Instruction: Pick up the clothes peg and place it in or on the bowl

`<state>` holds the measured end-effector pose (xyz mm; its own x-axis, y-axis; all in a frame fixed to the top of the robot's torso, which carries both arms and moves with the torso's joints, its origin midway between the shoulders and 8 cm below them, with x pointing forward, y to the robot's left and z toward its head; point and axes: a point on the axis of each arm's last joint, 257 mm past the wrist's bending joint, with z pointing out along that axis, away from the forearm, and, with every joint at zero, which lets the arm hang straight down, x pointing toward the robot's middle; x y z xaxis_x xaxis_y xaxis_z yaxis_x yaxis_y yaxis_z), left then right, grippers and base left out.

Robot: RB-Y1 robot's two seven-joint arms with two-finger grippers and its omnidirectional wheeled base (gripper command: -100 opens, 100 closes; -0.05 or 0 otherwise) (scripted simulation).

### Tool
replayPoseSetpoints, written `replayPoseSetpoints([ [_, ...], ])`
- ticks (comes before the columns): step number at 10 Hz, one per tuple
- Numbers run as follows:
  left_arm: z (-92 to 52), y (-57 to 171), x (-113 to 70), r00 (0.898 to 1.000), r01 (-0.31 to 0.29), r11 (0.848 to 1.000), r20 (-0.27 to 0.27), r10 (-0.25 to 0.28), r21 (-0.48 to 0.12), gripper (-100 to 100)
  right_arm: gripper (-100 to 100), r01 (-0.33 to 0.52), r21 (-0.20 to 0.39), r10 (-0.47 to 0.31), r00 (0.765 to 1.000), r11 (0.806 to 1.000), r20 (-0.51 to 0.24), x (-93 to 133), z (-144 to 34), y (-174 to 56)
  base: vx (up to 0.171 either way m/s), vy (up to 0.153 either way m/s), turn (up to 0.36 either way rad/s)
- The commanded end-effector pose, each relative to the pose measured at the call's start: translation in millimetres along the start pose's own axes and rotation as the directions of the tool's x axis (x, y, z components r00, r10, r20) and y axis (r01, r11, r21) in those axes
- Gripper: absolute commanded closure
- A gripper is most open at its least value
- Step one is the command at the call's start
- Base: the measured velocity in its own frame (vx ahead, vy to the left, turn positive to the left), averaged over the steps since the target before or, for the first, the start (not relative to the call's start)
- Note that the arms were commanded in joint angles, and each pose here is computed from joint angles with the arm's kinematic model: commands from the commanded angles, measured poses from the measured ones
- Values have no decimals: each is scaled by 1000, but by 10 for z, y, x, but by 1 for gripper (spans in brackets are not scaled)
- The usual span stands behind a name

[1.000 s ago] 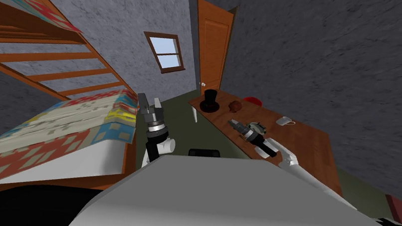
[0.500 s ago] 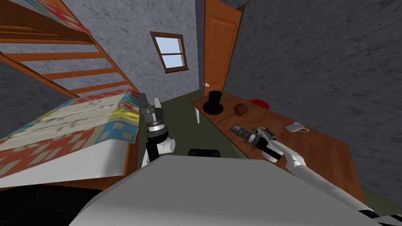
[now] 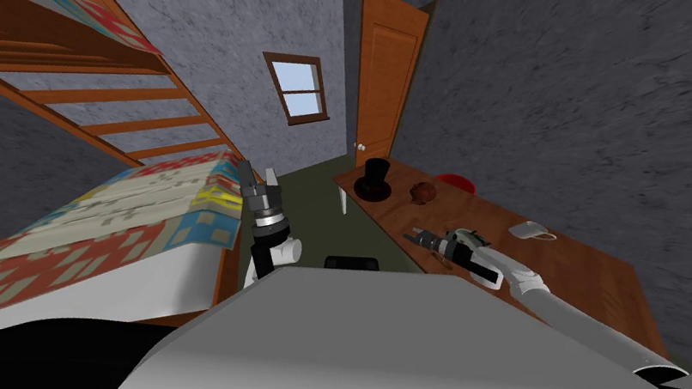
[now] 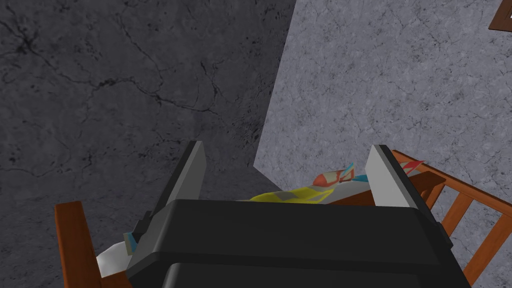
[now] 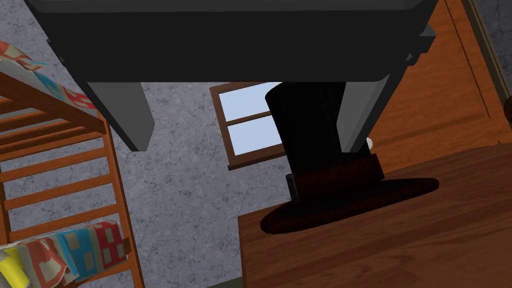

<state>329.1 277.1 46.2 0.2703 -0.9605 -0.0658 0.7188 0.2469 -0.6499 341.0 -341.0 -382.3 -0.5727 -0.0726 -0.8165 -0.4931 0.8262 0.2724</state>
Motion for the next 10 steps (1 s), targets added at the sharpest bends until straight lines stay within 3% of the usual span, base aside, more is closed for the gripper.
replayPoseSetpoints([
  [1, 0, 0, 0, 1000, 0, 1000, 0, 0, 0, 0, -100, 2, 18, -2, 1000, 1000, -25, 118, -42, -88, 20, 19, -5],
  [4, 0, 0, 0, 1000, 0, 1000, 0, 0, 0, 0, -100, 73, 58, -61, 980, 996, -187, 653, -337, -373, 63, 38, 40],
  [7, 0, 0, 0, 1000, 0, 1000, 0, 0, 0, 0, -100, 100, 91, -71, 957, 991, -281, 979, -583, -580, 73, 35, 29],
  [9, 0, 0, 0, 1000, 0, 1000, 0, 0, 0, 0, -100, 154, 98, -99, 903, 983, -419, 1413, -960, -765, 81, 49, 41],
  [10, 0, 0, 0, 1000, 0, 1000, 0, 0, 0, 0, -100, 157, 114, -92, 893, 981, -440, 1491, -1048, -835, 84, 48, 10],
])
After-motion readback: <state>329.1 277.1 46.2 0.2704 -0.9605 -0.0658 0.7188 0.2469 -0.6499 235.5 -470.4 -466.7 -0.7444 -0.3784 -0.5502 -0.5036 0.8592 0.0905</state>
